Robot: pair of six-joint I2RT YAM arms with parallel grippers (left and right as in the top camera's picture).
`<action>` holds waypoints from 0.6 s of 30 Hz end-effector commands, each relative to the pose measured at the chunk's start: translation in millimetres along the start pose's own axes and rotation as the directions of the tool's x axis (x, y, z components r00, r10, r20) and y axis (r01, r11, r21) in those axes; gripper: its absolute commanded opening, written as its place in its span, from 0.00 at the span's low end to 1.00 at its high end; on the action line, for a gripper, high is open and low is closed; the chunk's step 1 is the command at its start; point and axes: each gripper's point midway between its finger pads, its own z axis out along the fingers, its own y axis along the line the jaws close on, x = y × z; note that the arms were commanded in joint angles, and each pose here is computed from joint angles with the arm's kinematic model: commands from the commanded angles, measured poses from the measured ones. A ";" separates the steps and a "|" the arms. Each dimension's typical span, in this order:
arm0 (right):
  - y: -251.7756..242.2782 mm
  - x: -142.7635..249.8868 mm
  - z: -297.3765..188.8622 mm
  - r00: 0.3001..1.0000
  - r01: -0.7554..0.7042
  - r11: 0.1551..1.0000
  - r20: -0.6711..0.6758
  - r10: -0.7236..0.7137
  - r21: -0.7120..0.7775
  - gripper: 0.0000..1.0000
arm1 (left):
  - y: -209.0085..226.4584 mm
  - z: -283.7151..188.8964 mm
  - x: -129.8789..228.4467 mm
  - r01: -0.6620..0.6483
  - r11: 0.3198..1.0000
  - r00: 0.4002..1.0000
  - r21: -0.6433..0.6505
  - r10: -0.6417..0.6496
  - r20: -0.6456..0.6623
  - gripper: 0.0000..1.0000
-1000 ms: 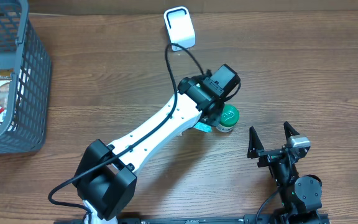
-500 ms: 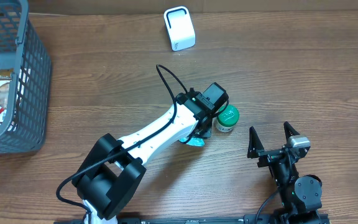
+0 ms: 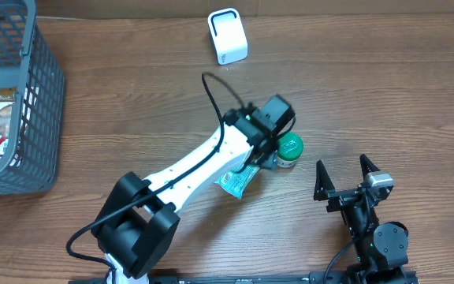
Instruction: Scan the item barcode
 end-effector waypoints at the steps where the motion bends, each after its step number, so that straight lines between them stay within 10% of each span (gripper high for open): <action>1: -2.1 1.8 0.1 1.000 0.002 1.000 0.004 -0.002 0.009 1.00 | -23.5 -38.4 -29.1 -0.229 0.971 0.969 0.068 0.221 0.111 0.84; 6: -2.1 1.8 0.1 1.000 0.003 1.000 0.004 -0.003 0.009 1.00 | -62.2 -58.1 -42.6 -0.509 0.840 0.853 0.188 0.463 0.240 0.89; 18: -2.1 1.8 0.1 1.000 0.003 1.000 0.004 -0.003 0.009 1.00 | -86.3 -0.1 -32.9 -0.631 0.746 0.776 0.213 0.597 0.204 0.90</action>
